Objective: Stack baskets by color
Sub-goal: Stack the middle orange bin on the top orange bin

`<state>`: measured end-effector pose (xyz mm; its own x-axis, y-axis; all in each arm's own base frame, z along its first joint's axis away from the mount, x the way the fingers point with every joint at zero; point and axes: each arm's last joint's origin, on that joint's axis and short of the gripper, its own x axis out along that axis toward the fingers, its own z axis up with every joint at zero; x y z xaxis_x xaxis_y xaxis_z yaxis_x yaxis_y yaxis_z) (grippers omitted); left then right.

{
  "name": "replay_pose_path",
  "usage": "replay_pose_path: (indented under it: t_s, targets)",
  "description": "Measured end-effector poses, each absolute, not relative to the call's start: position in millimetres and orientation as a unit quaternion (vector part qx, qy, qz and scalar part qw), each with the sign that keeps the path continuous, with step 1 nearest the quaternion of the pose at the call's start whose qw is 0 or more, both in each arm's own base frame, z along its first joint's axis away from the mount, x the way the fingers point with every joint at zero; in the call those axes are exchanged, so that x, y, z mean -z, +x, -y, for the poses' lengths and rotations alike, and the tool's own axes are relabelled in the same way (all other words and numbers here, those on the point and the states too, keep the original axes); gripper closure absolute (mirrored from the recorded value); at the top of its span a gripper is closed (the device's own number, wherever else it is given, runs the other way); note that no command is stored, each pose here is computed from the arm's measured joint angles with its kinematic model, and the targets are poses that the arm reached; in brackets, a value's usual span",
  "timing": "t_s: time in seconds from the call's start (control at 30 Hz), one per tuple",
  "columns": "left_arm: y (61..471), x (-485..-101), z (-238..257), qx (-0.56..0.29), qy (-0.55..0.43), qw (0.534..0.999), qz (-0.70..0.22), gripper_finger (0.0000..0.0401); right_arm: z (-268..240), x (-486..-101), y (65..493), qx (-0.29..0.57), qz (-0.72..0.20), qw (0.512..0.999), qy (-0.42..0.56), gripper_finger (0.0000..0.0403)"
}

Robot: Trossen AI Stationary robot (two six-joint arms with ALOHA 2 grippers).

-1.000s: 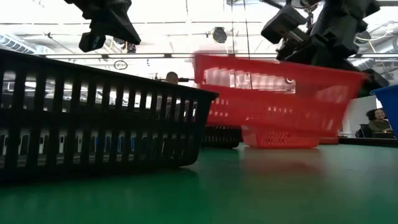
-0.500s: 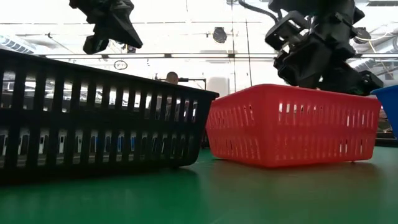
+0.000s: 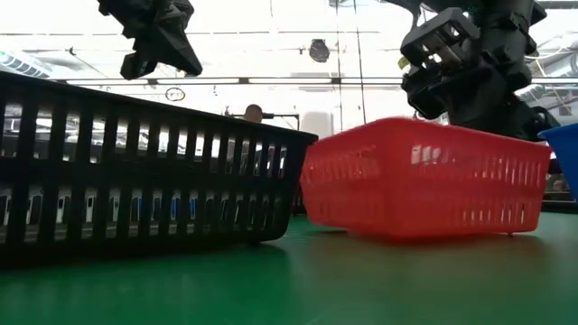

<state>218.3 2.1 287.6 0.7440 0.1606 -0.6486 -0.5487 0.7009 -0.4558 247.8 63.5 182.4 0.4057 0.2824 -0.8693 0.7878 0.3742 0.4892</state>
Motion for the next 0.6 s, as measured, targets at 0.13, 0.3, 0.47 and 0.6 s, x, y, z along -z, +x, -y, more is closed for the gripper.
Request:
replay_pose_path:
  t_s: [0.13,0.3,0.47,0.6]
  targets:
    - [217.9,-287.2,-5.9,-0.207,-0.321,0.875,-0.297,0.0382,-62.7,-182.3,248.1,0.201,-0.502,0.661,0.521,0.0370]
    - [217.8,-287.2,-11.4,-0.210,-0.327,0.873,-0.296,0.0382,-62.8,-182.3,248.1,0.204,-0.501,0.657,0.525,0.0343]
    - [217.8,-287.2,-12.9,-0.209,-0.329,0.872,-0.297,0.0382,-62.8,-181.4,247.8,0.194,-0.504,0.667,0.513,0.0290]
    - [217.8,-287.2,-12.9,-0.208,-0.326,0.873,-0.297,0.0382,-61.8,-173.3,243.1,0.196,-0.514,0.665,0.505,0.0283]
